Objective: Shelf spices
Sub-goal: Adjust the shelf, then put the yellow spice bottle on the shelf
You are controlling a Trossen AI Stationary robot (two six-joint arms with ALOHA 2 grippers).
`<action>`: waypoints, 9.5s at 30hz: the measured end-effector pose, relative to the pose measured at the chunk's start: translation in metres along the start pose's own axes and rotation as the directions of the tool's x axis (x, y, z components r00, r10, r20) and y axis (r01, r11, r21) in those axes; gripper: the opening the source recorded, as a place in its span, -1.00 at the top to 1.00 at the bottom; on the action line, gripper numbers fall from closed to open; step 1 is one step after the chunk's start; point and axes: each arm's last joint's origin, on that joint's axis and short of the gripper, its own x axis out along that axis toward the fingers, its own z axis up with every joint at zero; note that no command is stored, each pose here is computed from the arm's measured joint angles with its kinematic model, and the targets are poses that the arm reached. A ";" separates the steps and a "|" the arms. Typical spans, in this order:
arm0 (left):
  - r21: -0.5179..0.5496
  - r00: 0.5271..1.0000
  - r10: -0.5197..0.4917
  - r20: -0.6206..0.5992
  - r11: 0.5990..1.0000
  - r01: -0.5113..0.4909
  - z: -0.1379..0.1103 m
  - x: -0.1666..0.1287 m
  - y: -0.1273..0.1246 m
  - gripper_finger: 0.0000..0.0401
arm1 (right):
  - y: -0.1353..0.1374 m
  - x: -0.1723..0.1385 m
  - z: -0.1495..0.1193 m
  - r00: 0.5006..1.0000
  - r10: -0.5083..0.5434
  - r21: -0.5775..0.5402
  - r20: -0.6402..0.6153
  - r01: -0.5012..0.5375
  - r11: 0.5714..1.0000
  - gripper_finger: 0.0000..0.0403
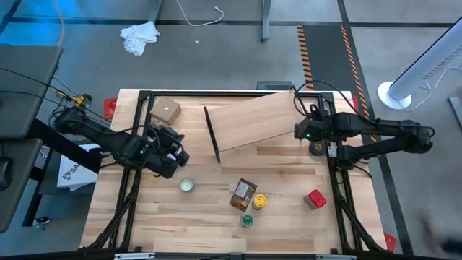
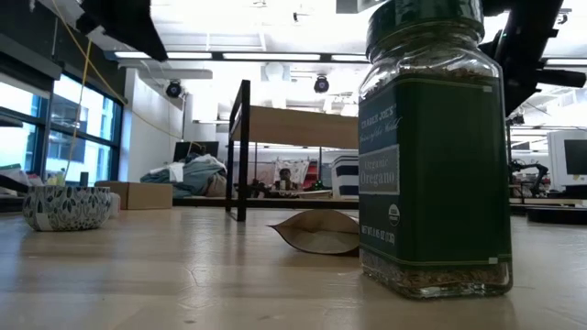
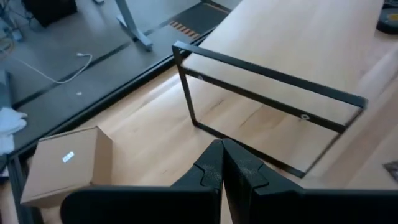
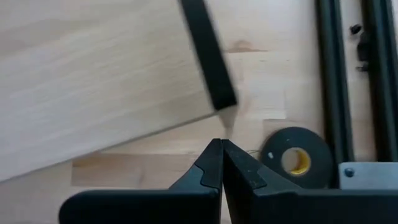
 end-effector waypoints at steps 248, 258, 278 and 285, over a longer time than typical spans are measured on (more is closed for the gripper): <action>0.544 0.571 -0.686 -0.451 0.296 0.785 -0.006 0.143 -0.272 -0.32 | -0.017 -0.053 -0.033 0.942 0.320 -0.463 -0.102 -0.329 0.823 1.00; 0.535 0.571 -0.722 -0.391 0.327 0.779 0.000 0.143 -0.276 -0.10 | -0.017 -0.053 -0.032 0.943 0.320 -0.464 -0.095 -0.326 0.823 1.00; 0.331 0.941 -0.320 -0.113 0.880 0.339 0.192 0.091 -0.054 -0.10 | -0.017 -0.053 -0.032 0.943 0.323 -0.436 -0.086 -0.327 0.838 1.00; 0.176 0.948 -0.146 -0.283 0.964 0.201 0.196 0.152 0.013 -0.10 | -0.016 -0.054 -0.032 0.942 0.328 -0.430 -0.071 -0.326 0.842 1.00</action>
